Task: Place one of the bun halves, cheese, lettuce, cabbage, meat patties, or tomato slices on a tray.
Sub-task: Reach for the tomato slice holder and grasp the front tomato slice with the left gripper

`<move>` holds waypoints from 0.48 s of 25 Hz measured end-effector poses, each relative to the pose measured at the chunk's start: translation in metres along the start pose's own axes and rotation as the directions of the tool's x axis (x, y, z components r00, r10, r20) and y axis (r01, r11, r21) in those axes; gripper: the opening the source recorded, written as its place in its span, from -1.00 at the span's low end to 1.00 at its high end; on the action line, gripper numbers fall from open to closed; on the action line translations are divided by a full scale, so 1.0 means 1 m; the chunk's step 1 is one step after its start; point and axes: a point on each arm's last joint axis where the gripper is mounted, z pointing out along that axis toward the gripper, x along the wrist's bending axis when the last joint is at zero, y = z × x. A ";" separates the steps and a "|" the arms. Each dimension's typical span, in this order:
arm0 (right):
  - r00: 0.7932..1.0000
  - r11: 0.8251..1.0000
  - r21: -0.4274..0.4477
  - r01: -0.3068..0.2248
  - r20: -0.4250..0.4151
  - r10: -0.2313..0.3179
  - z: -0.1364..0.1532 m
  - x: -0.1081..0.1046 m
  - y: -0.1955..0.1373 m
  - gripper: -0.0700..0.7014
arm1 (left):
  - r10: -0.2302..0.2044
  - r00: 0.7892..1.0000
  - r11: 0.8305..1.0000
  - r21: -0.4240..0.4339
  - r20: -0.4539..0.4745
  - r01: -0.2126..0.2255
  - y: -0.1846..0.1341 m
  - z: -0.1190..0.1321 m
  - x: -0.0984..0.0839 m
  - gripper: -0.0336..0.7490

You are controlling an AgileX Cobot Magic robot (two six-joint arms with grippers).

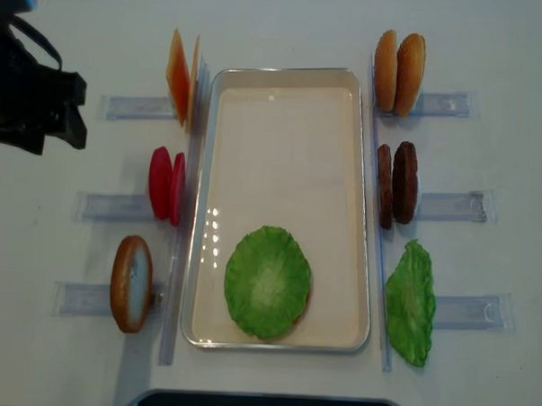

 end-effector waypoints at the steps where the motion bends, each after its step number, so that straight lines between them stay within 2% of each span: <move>1: 1.000 1.000 0.000 0.000 0.000 0.000 0.000 0.000 0.000 0.62 | -0.006 1.000 1.000 0.008 -0.001 0.006 0.003 0.003 0.000 0.29; 4: 1.000 1.000 0.000 0.000 0.000 0.000 0.000 0.000 0.000 0.62 | -0.019 1.000 1.000 0.022 -0.002 0.019 0.009 0.011 0.000 0.29; 7: 1.000 1.000 0.000 0.000 0.000 0.000 0.000 0.000 0.000 0.62 | -0.013 1.000 1.000 0.025 -0.006 0.014 0.011 0.015 -0.006 0.29; 10: 1.000 1.000 0.000 0.000 0.000 0.000 0.000 0.000 0.000 0.62 | -0.011 1.000 0.999 0.032 -0.007 0.012 0.010 0.019 -0.020 0.29; 12: 1.000 1.000 0.000 0.000 0.000 0.000 0.000 0.000 0.000 0.62 | 0.008 1.000 1.000 0.030 0.000 -0.008 0.009 0.021 -0.035 0.29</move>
